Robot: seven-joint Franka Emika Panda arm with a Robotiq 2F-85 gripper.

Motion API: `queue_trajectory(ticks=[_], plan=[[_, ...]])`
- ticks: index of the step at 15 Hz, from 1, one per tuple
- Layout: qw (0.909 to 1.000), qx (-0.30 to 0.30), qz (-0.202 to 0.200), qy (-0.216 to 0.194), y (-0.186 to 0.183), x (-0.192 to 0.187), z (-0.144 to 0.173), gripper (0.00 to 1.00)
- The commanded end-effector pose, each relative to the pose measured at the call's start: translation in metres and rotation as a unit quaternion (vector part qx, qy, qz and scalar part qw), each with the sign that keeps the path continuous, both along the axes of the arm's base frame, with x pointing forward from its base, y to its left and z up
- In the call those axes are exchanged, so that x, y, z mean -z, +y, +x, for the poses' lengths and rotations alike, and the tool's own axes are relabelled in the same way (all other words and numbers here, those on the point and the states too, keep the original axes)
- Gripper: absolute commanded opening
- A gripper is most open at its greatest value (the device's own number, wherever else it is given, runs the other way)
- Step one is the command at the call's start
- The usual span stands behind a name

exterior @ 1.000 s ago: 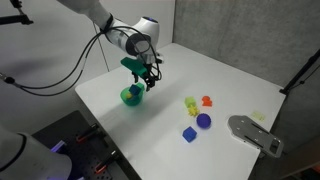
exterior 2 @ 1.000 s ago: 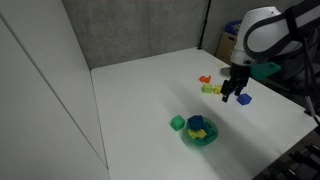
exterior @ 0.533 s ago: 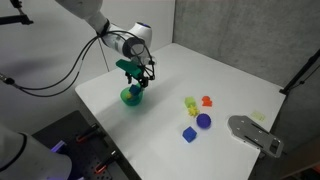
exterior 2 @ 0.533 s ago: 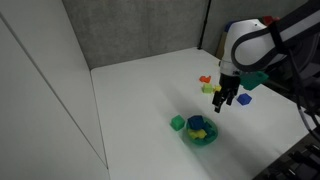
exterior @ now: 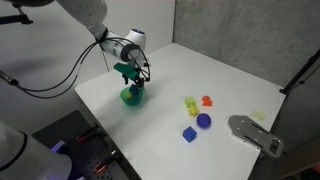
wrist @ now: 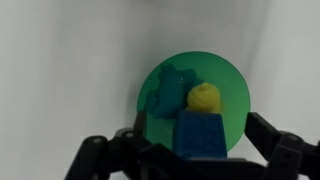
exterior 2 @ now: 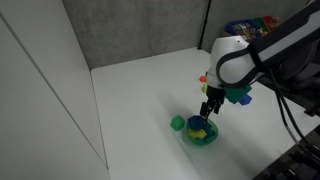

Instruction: Pick up the top yellow toy from the green bowl and put it on the table, pick up the blue block from the green bowl and put it on the blue block on the table

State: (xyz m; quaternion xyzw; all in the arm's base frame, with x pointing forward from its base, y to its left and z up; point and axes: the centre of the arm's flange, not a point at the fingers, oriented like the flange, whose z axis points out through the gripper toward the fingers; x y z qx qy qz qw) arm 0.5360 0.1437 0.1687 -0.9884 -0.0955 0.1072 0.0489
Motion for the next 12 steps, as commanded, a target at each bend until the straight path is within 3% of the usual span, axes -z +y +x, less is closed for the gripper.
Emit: queue_trajectory(ticks=[1,12], plan=[[0.9999,0.008,0.006,-0.013,0.017,0.019,0.007,1.00],[0.9974,0.019,0.006,-0.070,0.034,0.045,0.006,1.00]])
